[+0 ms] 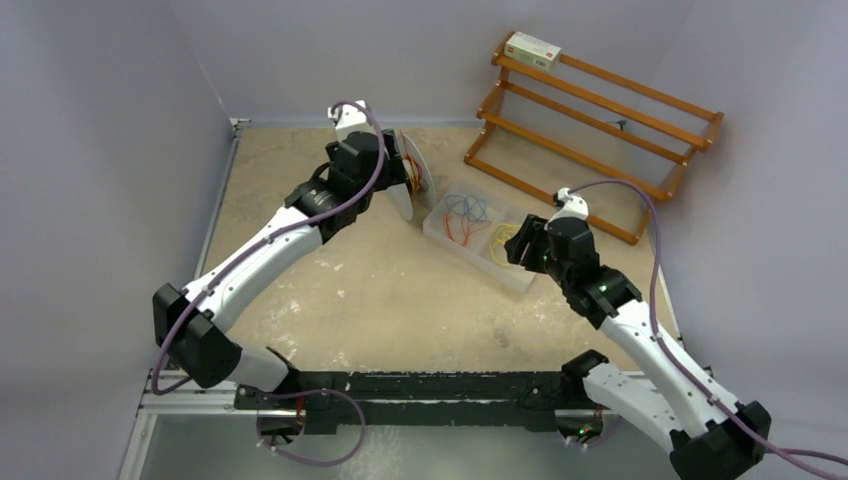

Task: Wrap the cables

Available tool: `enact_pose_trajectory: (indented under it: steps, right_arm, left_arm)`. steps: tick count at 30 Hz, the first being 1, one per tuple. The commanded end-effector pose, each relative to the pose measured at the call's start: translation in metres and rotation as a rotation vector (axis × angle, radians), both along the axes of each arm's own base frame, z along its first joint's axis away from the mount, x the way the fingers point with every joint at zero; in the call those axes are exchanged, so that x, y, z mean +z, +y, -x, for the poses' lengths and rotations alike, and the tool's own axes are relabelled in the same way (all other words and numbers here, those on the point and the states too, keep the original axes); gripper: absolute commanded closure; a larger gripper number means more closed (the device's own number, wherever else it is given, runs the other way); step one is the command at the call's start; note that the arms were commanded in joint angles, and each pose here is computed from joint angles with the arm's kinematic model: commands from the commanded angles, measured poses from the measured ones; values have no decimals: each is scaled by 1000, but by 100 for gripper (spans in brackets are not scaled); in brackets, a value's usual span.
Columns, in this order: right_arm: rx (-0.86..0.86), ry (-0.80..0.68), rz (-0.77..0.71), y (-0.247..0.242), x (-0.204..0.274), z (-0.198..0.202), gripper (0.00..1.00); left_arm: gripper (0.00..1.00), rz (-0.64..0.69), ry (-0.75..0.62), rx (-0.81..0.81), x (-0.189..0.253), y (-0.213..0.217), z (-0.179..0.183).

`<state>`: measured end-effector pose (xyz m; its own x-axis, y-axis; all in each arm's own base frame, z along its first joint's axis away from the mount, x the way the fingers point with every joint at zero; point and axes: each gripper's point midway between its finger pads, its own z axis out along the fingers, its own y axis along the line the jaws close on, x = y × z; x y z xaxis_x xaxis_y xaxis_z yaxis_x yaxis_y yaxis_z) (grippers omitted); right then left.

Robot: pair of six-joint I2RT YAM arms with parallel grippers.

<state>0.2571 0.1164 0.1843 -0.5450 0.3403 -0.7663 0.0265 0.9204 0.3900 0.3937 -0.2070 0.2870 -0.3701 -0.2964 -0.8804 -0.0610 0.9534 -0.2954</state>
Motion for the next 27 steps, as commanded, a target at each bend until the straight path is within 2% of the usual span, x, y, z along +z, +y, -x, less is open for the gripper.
enact_pose_trajectory:
  steps: [1,9,14,27]
  right_arm:
    - [-19,0,29,1,-9,-15,43]
    - [-49,61,151,-3,-41,-40,49]
    - [-54,88,193,-7,-58,-54,50]
    - [-53,117,267,-13,-80,-88,60]
  left_arm:
    - [25,-15,15,-92,6,3,24]
    - [25,-64,78,-201,-20,9,56]
    - [25,-90,41,-241,-17,21,73]
    - [24,-136,-48,-155,-24,61,93]
